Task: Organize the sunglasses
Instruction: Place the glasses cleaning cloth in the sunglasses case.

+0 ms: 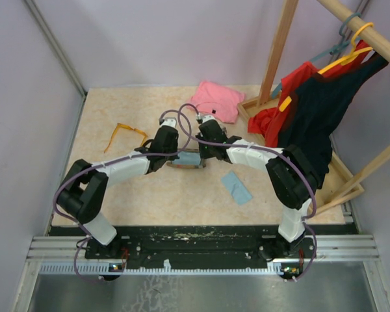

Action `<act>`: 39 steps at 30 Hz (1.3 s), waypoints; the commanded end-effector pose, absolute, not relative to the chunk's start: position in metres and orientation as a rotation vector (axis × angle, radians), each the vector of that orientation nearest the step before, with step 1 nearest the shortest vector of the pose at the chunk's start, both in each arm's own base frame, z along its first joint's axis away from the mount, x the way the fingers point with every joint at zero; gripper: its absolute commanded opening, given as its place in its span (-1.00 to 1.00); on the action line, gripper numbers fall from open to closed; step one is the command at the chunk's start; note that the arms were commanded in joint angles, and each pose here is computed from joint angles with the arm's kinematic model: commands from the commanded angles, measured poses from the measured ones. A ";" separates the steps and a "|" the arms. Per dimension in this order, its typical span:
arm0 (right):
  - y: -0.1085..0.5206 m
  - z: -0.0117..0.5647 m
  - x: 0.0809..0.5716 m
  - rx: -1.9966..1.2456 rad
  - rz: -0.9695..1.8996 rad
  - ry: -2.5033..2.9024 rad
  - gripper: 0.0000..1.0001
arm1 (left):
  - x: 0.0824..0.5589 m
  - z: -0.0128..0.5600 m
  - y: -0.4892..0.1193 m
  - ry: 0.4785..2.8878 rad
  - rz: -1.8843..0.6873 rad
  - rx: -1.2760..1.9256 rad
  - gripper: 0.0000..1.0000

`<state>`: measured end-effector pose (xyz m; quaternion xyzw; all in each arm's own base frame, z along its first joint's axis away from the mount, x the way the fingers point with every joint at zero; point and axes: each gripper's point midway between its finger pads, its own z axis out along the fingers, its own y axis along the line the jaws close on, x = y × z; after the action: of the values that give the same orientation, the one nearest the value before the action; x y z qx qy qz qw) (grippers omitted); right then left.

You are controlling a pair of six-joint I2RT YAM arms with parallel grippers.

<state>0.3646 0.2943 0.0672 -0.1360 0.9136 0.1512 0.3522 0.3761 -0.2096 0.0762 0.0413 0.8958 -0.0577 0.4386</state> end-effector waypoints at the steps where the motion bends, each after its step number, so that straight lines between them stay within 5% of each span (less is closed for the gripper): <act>1: 0.303 0.095 0.389 -0.326 0.415 2.255 -1.00 | 0.379 0.070 -0.210 2.219 -0.152 0.115 -0.97; 39: 0.287 0.098 0.390 -0.252 0.411 2.106 -1.00 | 0.371 0.061 -0.196 2.168 -0.152 0.083 -0.97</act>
<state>0.3758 0.2900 0.0598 -0.1234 0.8856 0.1579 0.4189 0.3672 -0.1986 0.0496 0.0425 0.8923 -0.0577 0.4458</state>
